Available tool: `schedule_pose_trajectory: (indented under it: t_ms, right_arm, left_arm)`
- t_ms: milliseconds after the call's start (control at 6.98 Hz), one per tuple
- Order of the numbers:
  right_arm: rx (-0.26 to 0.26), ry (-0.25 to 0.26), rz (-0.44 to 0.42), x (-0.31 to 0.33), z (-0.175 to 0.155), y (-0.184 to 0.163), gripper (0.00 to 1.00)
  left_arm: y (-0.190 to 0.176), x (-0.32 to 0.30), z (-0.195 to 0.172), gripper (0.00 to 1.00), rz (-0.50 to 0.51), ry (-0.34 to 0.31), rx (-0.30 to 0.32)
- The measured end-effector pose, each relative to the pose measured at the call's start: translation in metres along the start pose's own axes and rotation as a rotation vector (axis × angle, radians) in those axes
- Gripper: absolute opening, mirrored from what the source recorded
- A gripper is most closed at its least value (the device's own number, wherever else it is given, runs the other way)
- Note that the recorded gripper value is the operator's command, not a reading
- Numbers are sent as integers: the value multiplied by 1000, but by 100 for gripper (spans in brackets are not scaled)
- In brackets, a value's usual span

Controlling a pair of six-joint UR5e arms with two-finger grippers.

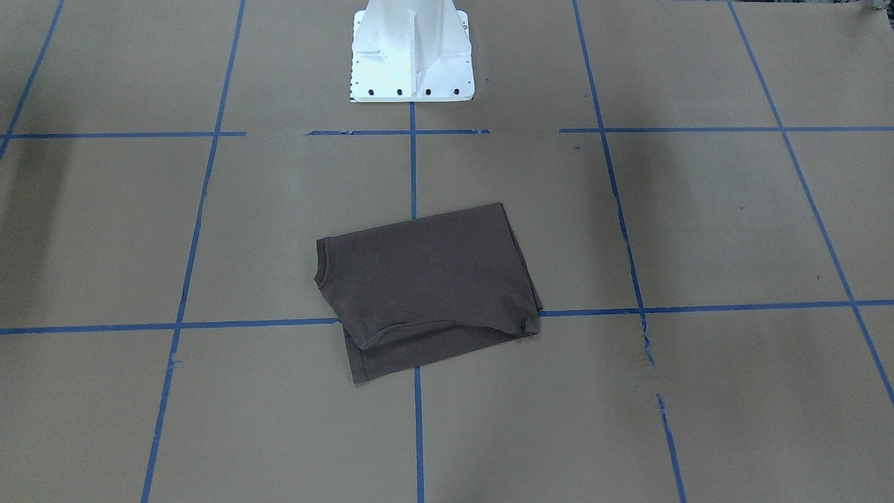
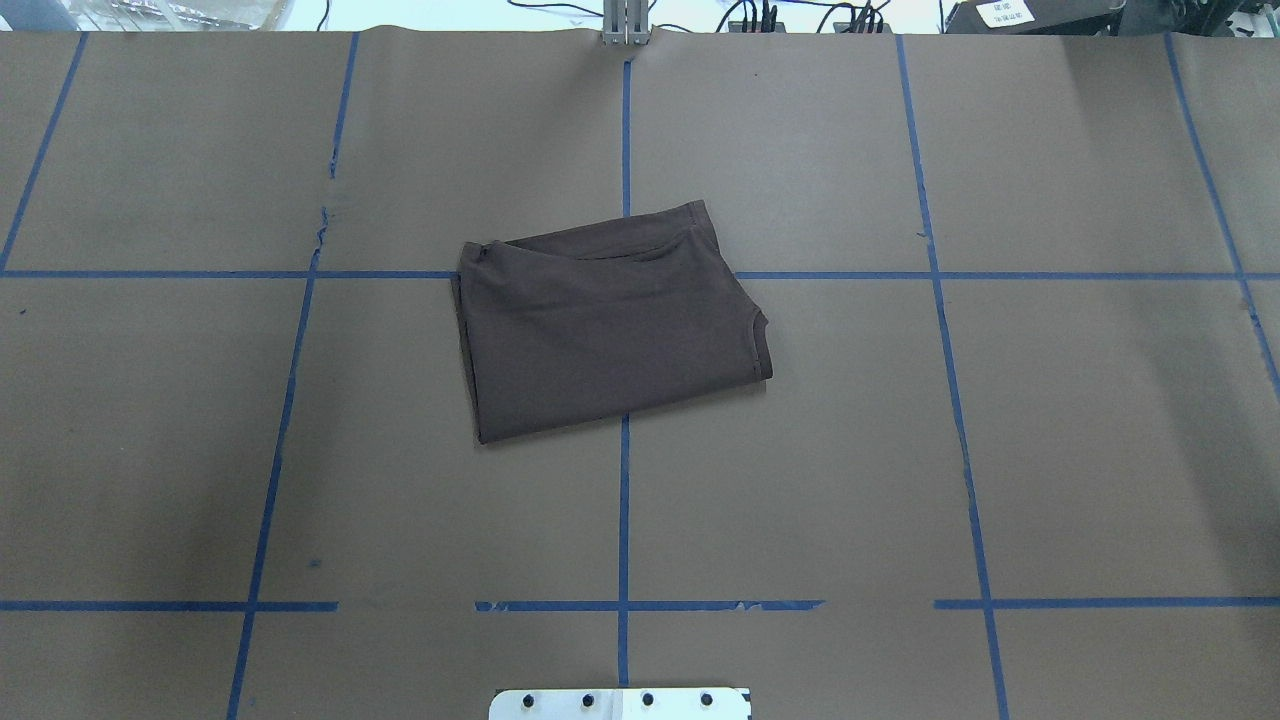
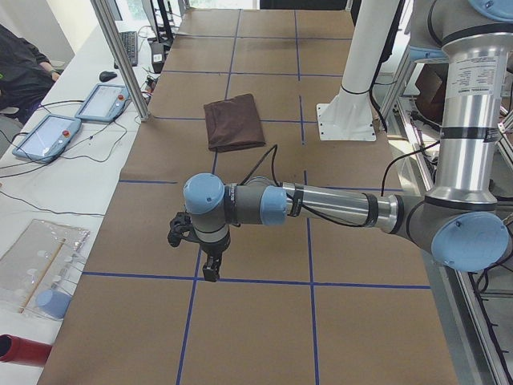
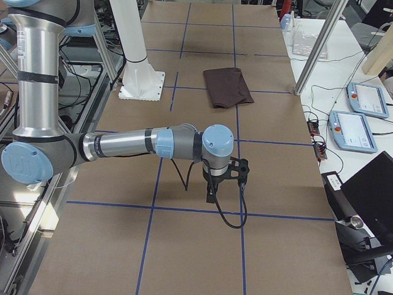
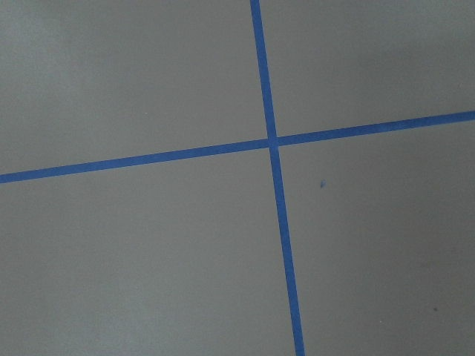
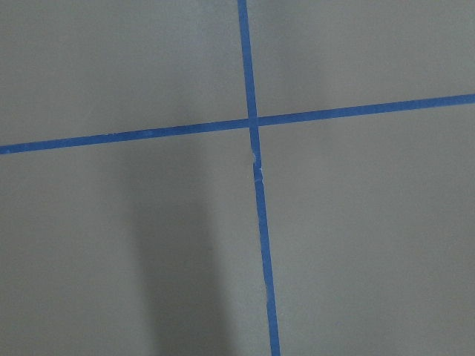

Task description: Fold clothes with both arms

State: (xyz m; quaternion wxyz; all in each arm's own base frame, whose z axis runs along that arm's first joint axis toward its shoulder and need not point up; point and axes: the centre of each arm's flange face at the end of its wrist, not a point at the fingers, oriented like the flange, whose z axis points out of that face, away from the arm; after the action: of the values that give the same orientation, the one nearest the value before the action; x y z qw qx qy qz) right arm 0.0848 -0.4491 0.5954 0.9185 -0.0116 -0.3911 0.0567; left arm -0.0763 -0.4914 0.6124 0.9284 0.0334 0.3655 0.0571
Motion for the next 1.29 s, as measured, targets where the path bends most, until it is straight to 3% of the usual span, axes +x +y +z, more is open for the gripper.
schedule_pose_trajectory:
  t_ms: [573,1289]
  right_arm:
    - [8,0,-17,18,21,-6,100]
    - [18,-2,-27,20,23,-8,100]
  left_arm:
    - [-5,2,-5,100,5,-5,9]
    - [1,-1,0,100,0,-2,0]
